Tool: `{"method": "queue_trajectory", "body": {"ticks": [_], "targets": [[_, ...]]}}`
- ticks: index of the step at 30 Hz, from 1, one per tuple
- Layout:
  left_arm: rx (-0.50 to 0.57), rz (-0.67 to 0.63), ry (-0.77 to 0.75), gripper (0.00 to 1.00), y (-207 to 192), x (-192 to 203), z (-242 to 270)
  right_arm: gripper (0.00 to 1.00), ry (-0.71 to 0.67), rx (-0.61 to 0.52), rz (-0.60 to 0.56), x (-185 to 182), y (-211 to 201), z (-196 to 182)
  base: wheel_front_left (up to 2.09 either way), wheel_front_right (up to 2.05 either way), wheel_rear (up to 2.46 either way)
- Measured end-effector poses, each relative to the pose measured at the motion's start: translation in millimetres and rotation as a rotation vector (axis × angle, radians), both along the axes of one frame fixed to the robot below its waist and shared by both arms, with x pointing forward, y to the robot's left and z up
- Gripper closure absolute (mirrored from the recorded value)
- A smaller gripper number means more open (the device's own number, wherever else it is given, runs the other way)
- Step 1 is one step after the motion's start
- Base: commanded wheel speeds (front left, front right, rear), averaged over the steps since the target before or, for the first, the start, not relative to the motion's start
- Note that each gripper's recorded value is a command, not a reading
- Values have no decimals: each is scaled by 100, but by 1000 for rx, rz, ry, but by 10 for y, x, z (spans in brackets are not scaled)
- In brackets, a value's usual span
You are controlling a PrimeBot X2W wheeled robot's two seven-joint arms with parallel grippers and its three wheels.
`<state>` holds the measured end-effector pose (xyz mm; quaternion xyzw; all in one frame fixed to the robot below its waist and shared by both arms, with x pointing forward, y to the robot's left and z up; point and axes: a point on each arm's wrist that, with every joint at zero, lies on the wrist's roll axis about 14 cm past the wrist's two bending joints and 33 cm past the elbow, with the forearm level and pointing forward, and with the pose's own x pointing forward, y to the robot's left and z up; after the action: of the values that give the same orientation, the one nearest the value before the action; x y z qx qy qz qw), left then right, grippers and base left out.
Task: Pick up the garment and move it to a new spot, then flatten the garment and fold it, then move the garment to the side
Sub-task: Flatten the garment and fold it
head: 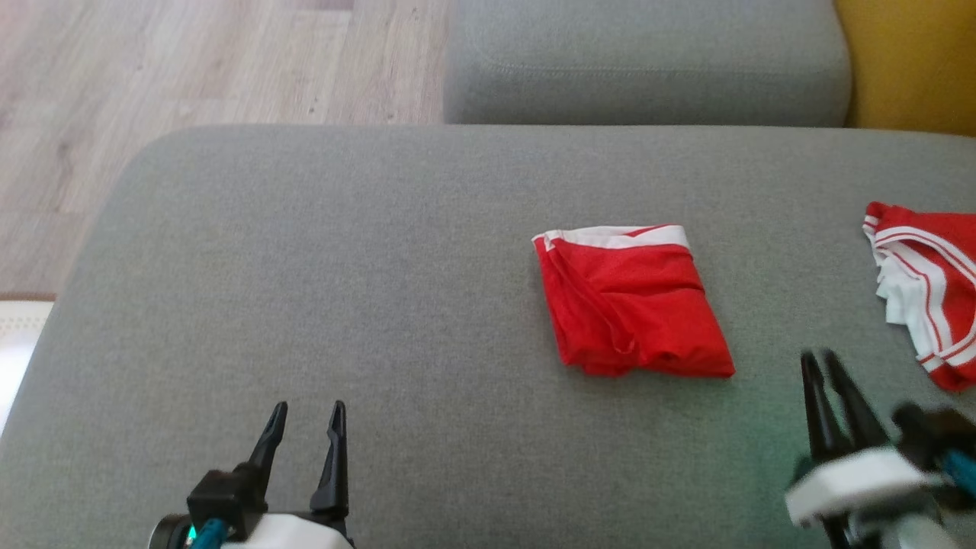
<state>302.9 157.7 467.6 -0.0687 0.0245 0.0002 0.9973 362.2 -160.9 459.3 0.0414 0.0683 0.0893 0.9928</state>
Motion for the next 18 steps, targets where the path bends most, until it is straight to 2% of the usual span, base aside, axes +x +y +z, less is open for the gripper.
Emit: {"method": "queue_trajectory", "body": {"ticks": [6, 10, 14, 18], "targets": [[-17, 5, 32, 0, -5, 62, -76, 100, 3, -33, 126, 452, 441, 90, 0, 0, 0], [-29, -14, 26, 0, -83, 245, -47, 100, 80, -80, 219, 680, 763, -133, 0, 0, 0], [-34, 4, 28, 0, -61, 310, -43, 100, 180, -114, 281, 695, 962, -474, 0, 0, 0], [-37, 31, 52, 0, -15, 278, -106, 100, 216, -116, 374, 614, 1290, -665, 0, 0, 0]]}}
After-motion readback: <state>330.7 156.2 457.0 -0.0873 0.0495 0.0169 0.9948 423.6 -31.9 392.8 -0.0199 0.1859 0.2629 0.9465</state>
